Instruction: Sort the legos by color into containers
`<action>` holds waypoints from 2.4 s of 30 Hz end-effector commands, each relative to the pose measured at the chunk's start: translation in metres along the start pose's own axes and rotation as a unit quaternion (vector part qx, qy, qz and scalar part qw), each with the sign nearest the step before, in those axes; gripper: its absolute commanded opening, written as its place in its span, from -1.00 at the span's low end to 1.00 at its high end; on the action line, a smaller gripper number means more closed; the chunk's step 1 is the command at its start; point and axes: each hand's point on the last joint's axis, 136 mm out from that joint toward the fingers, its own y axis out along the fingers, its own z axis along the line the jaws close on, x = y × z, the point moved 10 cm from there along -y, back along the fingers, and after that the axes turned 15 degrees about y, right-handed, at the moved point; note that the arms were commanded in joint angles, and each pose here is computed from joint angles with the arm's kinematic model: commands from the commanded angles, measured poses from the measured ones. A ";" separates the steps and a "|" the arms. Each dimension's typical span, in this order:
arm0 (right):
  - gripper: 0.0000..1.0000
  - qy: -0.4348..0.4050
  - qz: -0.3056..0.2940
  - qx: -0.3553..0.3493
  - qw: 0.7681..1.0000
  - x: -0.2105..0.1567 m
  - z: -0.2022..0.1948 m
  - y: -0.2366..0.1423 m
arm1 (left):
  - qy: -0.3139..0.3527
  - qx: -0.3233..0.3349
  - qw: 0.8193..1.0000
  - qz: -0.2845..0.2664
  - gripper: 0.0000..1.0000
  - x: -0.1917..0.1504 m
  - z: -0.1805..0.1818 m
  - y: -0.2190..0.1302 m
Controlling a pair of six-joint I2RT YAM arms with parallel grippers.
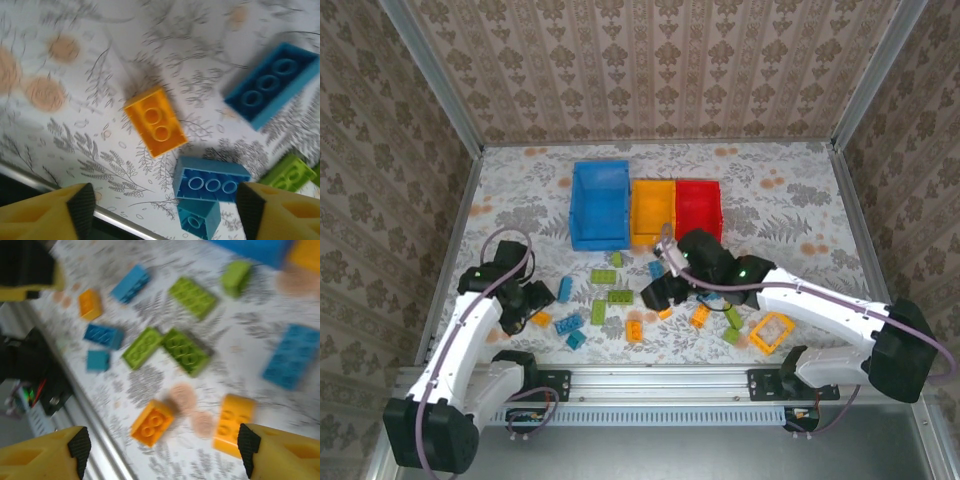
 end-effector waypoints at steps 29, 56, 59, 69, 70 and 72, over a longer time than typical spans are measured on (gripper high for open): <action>0.60 -0.062 -0.020 0.046 0.997 0.025 0.033 0.035 | -0.091 -0.019 0.996 -0.015 -0.46 0.042 -0.007 0.036; 0.58 0.109 -0.234 -0.083 0.963 0.062 -0.040 -0.042 | 0.271 -0.018 0.962 -0.024 -0.41 0.149 -0.242 0.047; 0.59 0.118 -0.235 -0.094 0.960 0.056 -0.045 -0.045 | 0.276 -0.015 0.961 -0.012 -0.22 0.144 -0.245 0.054; 0.59 0.155 -0.232 -0.158 0.947 0.037 -0.067 -0.060 | 0.275 -0.013 0.961 -0.028 0.10 0.140 -0.245 0.033; 0.59 0.163 -0.233 -0.168 0.944 0.035 -0.069 -0.062 | 0.275 -0.013 0.961 -0.033 0.10 0.140 -0.244 0.029; 0.58 0.183 -0.234 -0.186 0.937 0.031 -0.074 -0.067 | 0.272 -0.012 0.961 -0.042 0.11 0.140 -0.242 0.019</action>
